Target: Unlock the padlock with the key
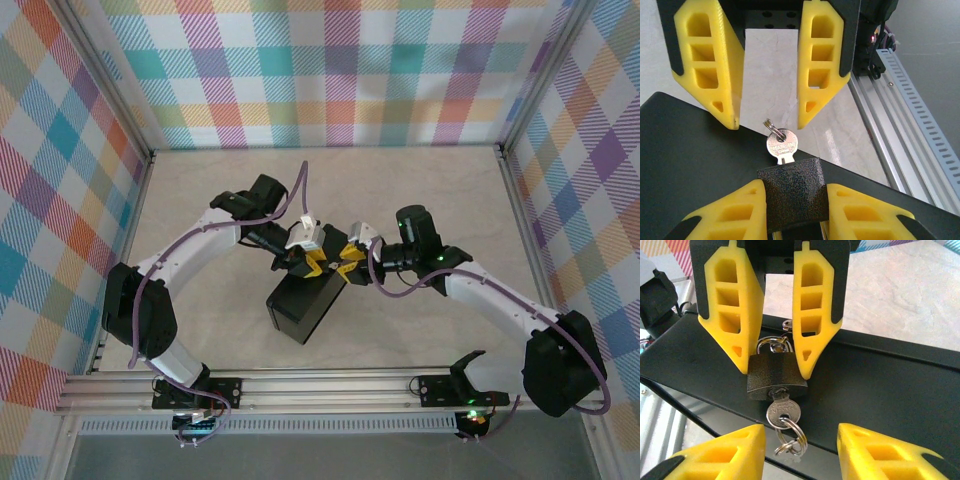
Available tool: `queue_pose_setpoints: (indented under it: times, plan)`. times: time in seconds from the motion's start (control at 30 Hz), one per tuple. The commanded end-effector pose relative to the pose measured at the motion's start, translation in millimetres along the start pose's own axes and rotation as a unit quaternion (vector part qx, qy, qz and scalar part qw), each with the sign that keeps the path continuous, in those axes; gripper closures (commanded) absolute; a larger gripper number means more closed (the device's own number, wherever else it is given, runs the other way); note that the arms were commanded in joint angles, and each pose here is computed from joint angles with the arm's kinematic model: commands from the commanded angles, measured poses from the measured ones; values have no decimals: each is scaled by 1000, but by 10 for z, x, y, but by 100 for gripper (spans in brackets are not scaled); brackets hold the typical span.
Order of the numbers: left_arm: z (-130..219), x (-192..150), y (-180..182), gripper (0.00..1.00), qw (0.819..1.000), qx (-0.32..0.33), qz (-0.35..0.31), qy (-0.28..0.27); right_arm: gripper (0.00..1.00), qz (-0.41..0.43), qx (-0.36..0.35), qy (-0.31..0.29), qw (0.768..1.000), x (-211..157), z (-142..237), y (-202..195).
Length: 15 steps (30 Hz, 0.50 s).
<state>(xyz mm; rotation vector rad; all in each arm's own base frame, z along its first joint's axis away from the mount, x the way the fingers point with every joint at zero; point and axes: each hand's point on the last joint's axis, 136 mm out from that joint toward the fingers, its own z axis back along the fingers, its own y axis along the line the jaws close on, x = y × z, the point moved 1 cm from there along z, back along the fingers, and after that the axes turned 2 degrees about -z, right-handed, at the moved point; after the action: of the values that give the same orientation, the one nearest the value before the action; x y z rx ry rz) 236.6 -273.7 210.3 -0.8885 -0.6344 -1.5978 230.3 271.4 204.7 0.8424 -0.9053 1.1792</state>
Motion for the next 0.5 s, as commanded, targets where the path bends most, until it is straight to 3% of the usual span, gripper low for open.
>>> queue_pose_setpoints:
  times: [0.0, 0.47]
  plan:
    - [11, -61, -17, 83, 1000, -15, 18, 5, 60, 62, -23, -27, 997, 148, 23, -25]
    - [7, -55, 62, 82, 999, -24, 28, 3, 64, 87, -17, -29, 996, 154, -31, 143]
